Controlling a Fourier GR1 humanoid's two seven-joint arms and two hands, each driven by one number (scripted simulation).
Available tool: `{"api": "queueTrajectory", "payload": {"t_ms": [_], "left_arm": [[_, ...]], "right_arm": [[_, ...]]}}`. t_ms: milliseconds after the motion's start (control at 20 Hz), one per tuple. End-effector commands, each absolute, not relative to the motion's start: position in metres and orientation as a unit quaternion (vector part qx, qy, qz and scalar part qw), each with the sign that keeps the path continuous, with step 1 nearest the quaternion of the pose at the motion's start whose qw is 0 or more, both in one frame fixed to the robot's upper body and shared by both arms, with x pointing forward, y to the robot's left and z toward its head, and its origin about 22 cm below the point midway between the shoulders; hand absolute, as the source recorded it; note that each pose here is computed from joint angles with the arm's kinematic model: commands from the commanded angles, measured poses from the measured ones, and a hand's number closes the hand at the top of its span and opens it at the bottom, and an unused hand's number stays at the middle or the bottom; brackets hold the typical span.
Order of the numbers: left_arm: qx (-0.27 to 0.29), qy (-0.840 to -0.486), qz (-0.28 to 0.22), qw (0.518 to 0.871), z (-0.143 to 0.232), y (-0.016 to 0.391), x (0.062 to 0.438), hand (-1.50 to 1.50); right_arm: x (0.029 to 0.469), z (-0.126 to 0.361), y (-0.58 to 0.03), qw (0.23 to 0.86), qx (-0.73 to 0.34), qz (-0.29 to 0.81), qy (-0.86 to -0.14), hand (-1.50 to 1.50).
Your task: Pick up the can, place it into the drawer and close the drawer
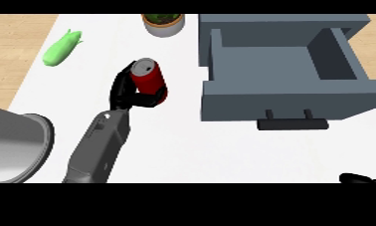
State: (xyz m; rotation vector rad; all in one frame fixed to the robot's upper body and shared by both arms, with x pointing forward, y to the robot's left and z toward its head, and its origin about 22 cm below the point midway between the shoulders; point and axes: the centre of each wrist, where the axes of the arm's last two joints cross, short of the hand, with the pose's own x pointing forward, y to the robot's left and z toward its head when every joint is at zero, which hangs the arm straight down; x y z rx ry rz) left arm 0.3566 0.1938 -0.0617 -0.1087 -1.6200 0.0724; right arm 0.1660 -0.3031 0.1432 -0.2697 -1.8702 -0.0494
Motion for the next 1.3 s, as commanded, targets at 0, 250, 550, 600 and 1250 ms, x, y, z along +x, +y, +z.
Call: {"api": "queueTrajectory", "payload": {"t_ms": [0, 250, 550, 600, 1250], "left_arm": [[-0.059, -0.736, 0.003, 0.674, -0.013, 0.185, 0.386, 1.50], [-0.058, -0.747, -0.022, 0.661, 0.028, 0.160, 0.397, 1.50], [-0.085, -0.742, -0.036, 0.664, 0.088, 0.106, 0.389, 1.50], [-0.081, -0.744, -0.027, 0.663, 0.110, 0.107, 0.399, 1.50], [-0.064, -0.753, -0.077, 0.650, 0.224, 0.045, 0.421, 1.50]], "right_arm": [[0.167, 0.150, -0.317, 0.586, -0.118, -0.024, -0.801, -1.50], [0.156, 0.141, -0.315, 0.577, -0.125, -0.023, -0.807, -1.50], [0.170, 0.162, -0.295, 0.584, -0.126, -0.024, -0.802, -1.50], [0.162, 0.147, -0.317, 0.585, -0.121, -0.026, -0.802, -1.50], [0.168, 0.147, -0.298, 0.578, -0.122, -0.035, -0.806, -1.50]]}}
